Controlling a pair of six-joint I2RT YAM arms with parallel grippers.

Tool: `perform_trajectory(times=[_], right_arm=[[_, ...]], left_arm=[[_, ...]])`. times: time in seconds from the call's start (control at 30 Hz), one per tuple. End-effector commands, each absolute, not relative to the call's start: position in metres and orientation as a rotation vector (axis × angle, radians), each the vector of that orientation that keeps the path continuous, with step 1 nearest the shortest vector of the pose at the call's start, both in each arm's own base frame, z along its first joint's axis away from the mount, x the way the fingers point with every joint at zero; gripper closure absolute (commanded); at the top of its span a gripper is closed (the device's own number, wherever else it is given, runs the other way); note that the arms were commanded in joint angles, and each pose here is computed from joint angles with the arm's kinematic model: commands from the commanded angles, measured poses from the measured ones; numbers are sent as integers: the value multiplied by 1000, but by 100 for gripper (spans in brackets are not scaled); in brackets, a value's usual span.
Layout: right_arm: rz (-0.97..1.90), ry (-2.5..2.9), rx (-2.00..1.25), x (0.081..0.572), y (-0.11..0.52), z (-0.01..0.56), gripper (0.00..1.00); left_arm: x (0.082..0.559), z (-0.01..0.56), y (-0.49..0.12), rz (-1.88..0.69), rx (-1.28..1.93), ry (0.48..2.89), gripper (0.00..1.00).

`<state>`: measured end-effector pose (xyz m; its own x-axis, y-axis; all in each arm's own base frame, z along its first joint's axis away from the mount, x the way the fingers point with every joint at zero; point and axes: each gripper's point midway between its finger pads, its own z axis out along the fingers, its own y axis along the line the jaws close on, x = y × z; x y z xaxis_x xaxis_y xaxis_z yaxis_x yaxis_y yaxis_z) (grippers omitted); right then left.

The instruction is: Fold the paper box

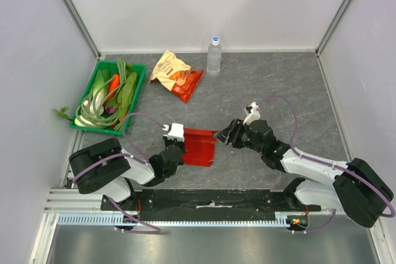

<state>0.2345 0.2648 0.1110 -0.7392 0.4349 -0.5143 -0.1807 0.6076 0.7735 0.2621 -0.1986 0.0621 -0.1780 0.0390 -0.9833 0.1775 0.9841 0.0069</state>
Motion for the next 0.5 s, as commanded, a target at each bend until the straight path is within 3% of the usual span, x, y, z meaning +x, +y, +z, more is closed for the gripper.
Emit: perform_trajectory(times=[0.0,0.03,0.1,0.13,0.2,0.3,0.37,0.47], right_arm=[[843,2285,-107,214,251,78,45],[802,2280,-106,215,252,79,55],[713,2275,-77,222,253,79,59],[704,2284,-75,222,256,77,73],[681,2305,-49,227,263,69,76],[642,2295,-52,235,275,68,76],[587,2297,-35,239,272,66,69],[507,2291,20,249,265,64,65]], left_arm=[[263,73,-194,-155,45,1723,98],[263,74,-194,-161,36,1722,98],[263,73,-194,-159,39,1729,98],[263,72,-194,-158,37,1730,98],[263,71,-194,-153,41,1733,98],[264,70,-196,-145,50,1734,98],[264,70,-196,-141,55,1734,98],[265,69,-194,-130,48,1736,98]])
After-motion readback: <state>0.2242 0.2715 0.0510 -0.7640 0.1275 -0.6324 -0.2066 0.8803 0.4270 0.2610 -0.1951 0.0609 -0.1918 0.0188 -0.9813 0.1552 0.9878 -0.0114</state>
